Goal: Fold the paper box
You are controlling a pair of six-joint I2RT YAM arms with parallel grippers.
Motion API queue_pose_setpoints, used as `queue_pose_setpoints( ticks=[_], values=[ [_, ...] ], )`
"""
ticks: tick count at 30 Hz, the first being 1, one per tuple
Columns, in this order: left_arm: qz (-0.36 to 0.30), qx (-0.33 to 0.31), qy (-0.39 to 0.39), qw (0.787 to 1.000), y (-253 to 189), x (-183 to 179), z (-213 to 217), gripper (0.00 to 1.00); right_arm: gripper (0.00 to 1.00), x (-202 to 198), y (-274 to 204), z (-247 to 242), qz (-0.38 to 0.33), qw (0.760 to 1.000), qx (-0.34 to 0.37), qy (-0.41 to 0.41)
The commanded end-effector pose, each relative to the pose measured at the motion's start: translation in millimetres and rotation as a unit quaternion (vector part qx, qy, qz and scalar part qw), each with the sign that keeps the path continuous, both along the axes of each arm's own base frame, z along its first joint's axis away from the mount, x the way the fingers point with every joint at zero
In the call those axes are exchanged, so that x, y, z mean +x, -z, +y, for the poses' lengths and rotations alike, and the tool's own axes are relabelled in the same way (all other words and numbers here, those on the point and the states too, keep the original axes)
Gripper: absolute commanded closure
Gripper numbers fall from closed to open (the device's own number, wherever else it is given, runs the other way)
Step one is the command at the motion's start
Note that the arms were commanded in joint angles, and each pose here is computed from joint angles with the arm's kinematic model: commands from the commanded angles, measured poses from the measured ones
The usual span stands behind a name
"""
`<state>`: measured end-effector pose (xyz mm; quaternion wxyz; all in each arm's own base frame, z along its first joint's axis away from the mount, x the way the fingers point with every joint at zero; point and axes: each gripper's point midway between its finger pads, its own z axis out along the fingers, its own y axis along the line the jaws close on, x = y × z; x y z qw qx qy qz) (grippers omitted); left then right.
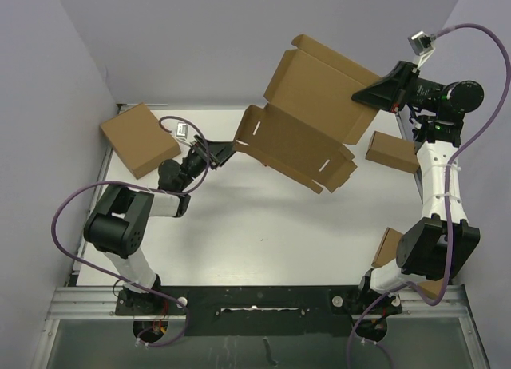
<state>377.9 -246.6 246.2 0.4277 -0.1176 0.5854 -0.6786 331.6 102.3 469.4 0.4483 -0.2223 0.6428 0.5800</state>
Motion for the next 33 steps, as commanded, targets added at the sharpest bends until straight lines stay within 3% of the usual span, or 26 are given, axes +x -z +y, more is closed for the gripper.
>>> queue_pose_setpoints(
  ticks=[1,10,27,33],
  values=[
    [-0.094,-0.007,0.030,0.995,-40.8,-15.9,-7.9,0.48,1.00,-12.8,-15.1,2.8,-0.035,0.999,-0.002,0.006],
    [-0.116,0.015,0.073,0.990,-41.1,-31.2,-14.9,0.52,1.00,-12.2,-16.3,0.2,-0.038,0.999,-0.002,0.010],
    [-0.140,0.024,0.049,0.989,-51.6,-41.0,3.7,0.49,1.00,-11.8,-15.1,-0.9,-0.039,0.999,-0.002,0.013],
    [-0.199,0.067,0.017,0.978,-50.6,-53.5,9.9,0.49,1.00,-10.3,-11.6,-1.5,-0.038,0.999,-0.002,0.013]
  ],
)
